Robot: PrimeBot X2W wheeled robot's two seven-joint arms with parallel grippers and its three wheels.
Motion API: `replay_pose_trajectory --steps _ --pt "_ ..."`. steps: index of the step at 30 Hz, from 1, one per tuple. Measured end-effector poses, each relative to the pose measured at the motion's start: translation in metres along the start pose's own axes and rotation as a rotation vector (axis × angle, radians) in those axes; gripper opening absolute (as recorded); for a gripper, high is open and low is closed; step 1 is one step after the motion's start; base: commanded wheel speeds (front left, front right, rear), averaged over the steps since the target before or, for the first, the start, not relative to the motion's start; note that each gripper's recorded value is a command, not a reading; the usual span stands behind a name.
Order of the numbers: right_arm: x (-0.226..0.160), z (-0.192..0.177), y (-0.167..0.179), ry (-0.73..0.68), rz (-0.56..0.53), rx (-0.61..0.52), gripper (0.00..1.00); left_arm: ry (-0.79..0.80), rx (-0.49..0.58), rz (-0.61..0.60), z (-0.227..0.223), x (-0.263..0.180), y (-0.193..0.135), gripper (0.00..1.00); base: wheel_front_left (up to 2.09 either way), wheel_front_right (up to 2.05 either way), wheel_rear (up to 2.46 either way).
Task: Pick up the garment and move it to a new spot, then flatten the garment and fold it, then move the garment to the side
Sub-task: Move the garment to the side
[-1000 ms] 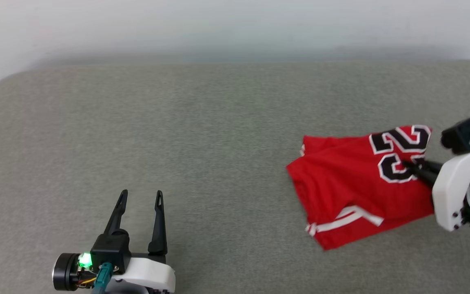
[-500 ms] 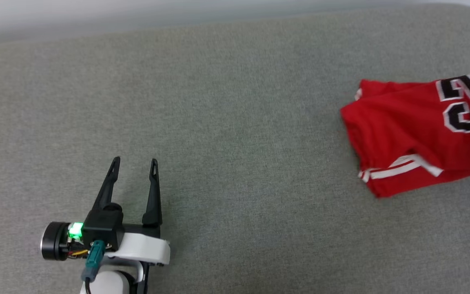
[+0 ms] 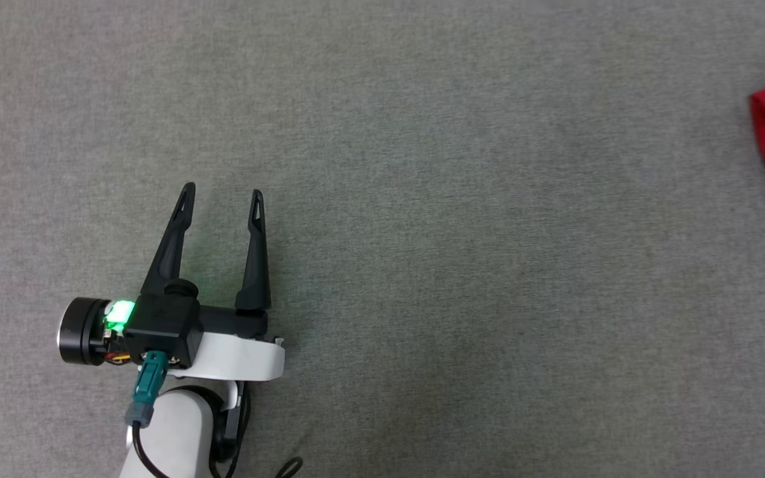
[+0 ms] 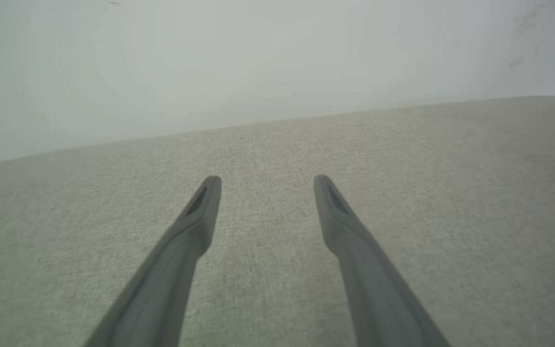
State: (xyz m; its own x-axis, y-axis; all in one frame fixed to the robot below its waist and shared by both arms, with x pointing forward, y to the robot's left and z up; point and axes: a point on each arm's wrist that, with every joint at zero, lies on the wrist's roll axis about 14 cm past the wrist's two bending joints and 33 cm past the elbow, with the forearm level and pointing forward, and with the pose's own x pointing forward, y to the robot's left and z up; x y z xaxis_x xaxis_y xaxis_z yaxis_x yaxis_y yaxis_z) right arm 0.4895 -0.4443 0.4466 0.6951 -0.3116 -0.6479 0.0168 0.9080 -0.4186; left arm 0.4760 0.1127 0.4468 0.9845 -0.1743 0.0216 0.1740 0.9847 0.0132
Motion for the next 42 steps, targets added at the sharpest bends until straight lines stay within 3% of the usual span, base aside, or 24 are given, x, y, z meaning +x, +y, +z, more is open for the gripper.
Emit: replay_pose_trajectory --steps 10,11,12,16,20,28,35,42 --pt "0.022 -0.005 -0.017 0.030 -0.087 0.025 0.00 0.009 0.013 0.035 -0.007 0.002 0.012 1.00 0.00 0.00 0.00" --pt "0.022 -0.004 -0.016 0.023 -0.086 0.041 0.22 0.007 0.013 0.035 -0.006 0.003 0.012 1.00 0.00 0.00 0.00" --pt "0.022 -0.004 -0.015 0.017 -0.086 0.046 1.00 0.005 0.013 0.036 -0.005 0.003 0.012 1.00 0.00 0.00 0.00" --pt "0.015 -0.001 -0.021 -0.013 -0.110 0.045 1.00 -0.005 0.015 0.036 0.001 0.001 0.010 1.00 0.00 0.00 0.00" --pt "0.000 0.025 -0.029 -0.146 -0.134 0.052 1.00 -0.018 0.020 0.049 0.012 -0.008 0.012 1.00 0.00 0.00 0.00" --pt "-0.059 0.101 -0.033 -0.595 -0.153 0.123 1.00 -0.035 0.020 0.082 0.034 -0.038 0.015 1.00 0.00 0.00 0.00" --pt "-0.119 0.146 0.003 -0.920 -0.113 0.136 1.00 -0.060 0.022 0.116 0.052 -0.066 0.020 1.00 0.00 0.00 0.00" --pt "-0.178 0.166 0.069 -1.129 0.012 0.190 1.00 -0.078 0.027 0.169 0.065 -0.095 0.035 1.00 0.00 0.00 0.00"
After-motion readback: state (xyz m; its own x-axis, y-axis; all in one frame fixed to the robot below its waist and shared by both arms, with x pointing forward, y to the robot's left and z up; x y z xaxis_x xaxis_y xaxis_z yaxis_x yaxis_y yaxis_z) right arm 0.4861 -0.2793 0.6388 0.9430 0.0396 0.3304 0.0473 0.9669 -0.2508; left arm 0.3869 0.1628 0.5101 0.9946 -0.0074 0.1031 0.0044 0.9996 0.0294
